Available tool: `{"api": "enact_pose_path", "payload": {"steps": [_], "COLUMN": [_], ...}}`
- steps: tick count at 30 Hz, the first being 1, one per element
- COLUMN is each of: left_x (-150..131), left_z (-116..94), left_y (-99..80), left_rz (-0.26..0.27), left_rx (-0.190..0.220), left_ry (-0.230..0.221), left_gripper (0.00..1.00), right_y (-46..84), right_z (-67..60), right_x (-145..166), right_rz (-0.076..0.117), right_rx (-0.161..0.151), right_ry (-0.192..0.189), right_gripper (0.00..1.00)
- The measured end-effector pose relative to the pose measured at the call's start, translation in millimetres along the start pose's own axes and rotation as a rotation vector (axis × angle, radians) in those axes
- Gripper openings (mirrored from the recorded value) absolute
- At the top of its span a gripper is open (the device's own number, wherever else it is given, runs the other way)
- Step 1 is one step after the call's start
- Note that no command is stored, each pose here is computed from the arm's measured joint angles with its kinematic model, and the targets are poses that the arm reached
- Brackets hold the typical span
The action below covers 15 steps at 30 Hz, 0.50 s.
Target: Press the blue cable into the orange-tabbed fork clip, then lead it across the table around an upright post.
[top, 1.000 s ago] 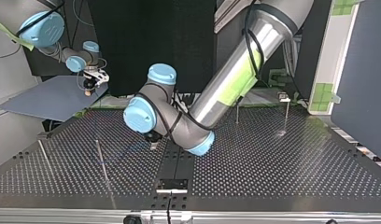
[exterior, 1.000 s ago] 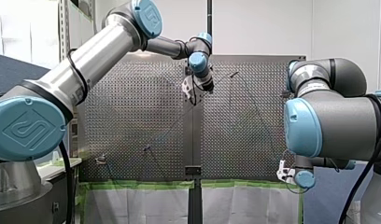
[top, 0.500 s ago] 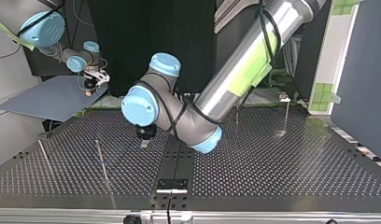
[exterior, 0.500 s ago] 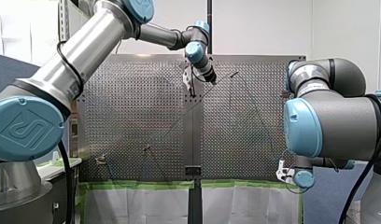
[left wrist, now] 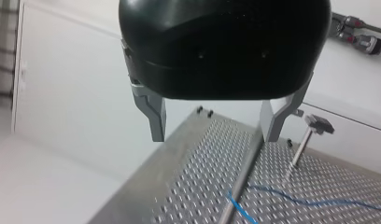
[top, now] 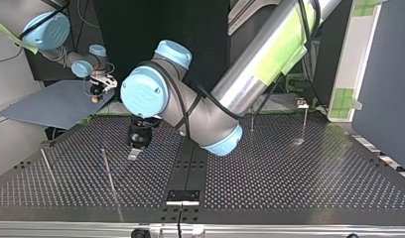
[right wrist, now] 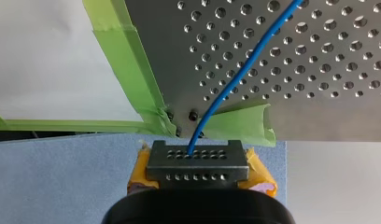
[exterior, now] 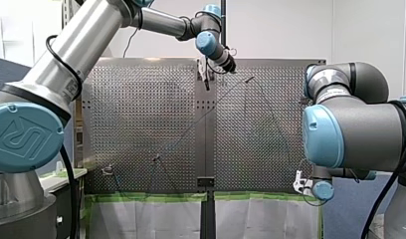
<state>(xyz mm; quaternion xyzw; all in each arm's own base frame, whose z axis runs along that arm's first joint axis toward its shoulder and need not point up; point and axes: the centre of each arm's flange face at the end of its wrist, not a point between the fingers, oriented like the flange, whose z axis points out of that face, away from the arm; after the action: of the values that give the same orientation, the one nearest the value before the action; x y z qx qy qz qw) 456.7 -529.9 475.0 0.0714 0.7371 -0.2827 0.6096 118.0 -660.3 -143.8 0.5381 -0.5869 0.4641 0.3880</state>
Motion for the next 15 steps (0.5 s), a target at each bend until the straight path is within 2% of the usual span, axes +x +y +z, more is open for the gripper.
{"api": "enact_pose_path", "payload": {"steps": [3,6,10,15], "left_x": [3.8,13.8,31.8,39.5], "left_z": [1.0,4.1,10.9,13.9], "left_y": [-7.7,-12.3,-14.4,-18.5], "left_rz": [0.028,0.056,0.092,0.144], "left_rx": [0.029,0.051,0.062,0.073], "left_ry": [-0.009,0.001,0.021,0.017], "left_gripper": [1.00,1.00,1.00,1.00], "right_y": [-1.5,-2.5,-2.6,-3.0], "right_z": [0.1,0.1,0.3,0.4], "right_x": [0.0,0.1,0.2,0.3], "right_rz": [-0.001,-0.001,-0.001,-0.002], "right_rx": [0.002,0.003,0.003,0.003], "right_ry": [-0.001,-0.001,-0.001,-0.001], "right_gripper": [0.00,0.00,0.00,0.00]}}
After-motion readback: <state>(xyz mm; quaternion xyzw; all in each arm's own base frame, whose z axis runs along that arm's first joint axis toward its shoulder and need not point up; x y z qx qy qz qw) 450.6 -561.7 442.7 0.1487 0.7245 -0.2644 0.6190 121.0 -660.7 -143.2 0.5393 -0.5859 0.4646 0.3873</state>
